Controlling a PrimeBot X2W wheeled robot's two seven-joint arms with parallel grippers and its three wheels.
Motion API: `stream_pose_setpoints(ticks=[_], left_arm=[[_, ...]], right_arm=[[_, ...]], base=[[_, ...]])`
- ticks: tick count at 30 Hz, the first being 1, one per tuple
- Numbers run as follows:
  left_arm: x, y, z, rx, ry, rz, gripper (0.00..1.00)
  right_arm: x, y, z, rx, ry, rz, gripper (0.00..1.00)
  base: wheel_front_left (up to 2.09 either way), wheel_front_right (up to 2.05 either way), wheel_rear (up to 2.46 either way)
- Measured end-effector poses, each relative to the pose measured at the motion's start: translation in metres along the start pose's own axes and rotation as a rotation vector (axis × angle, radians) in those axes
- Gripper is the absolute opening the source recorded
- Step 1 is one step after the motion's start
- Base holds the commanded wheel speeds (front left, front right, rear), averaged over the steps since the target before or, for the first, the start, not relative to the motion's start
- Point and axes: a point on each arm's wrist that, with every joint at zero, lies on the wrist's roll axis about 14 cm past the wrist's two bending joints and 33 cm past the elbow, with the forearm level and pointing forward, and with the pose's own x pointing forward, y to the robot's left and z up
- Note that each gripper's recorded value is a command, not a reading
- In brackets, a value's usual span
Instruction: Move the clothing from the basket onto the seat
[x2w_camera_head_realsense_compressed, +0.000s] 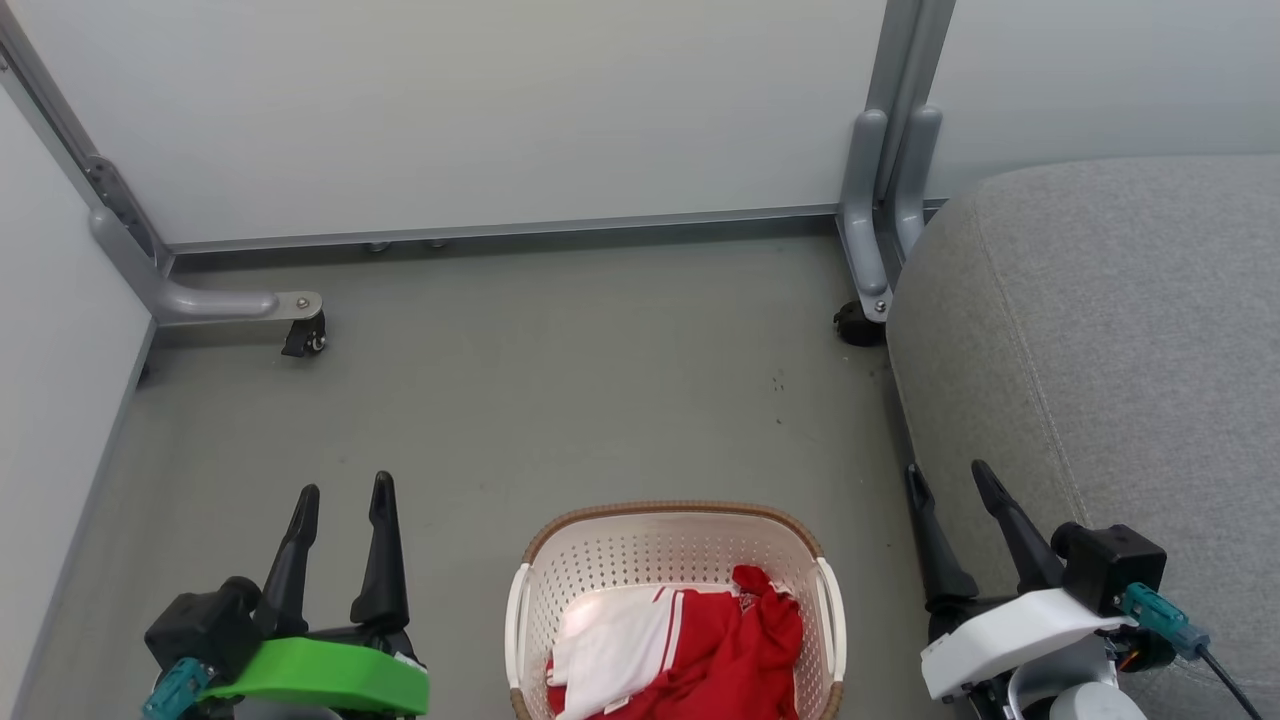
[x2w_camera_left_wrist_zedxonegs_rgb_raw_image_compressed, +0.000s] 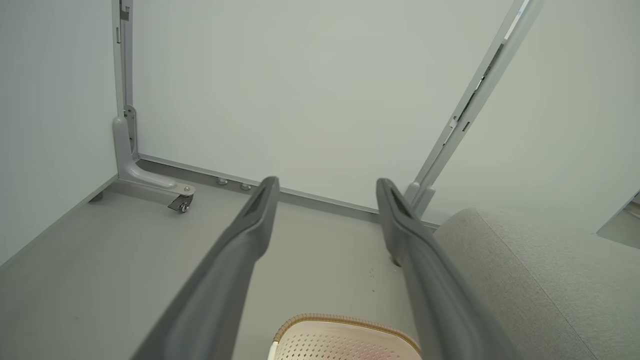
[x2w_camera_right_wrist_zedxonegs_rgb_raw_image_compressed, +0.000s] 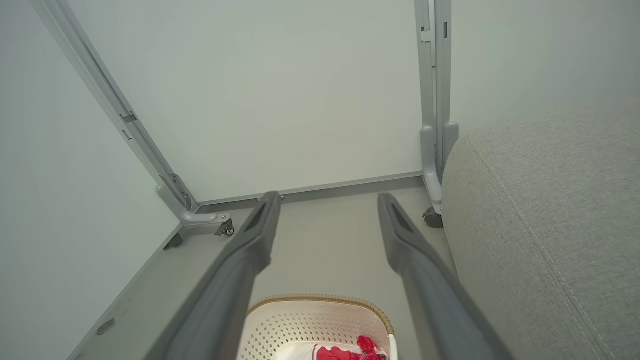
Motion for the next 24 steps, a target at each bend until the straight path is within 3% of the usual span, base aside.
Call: stream_pose_setpoints(ticks=[24], left_arm=[[-0.005, -0.018, 0.0, 0.189, -0.024, -0.079, 1.0]], right_arm=[[-0.001, 0.015, 0.007, -0.188, -0.041, 0.065, 1.0]], base=[[0.0, 0.0, 0.0]])
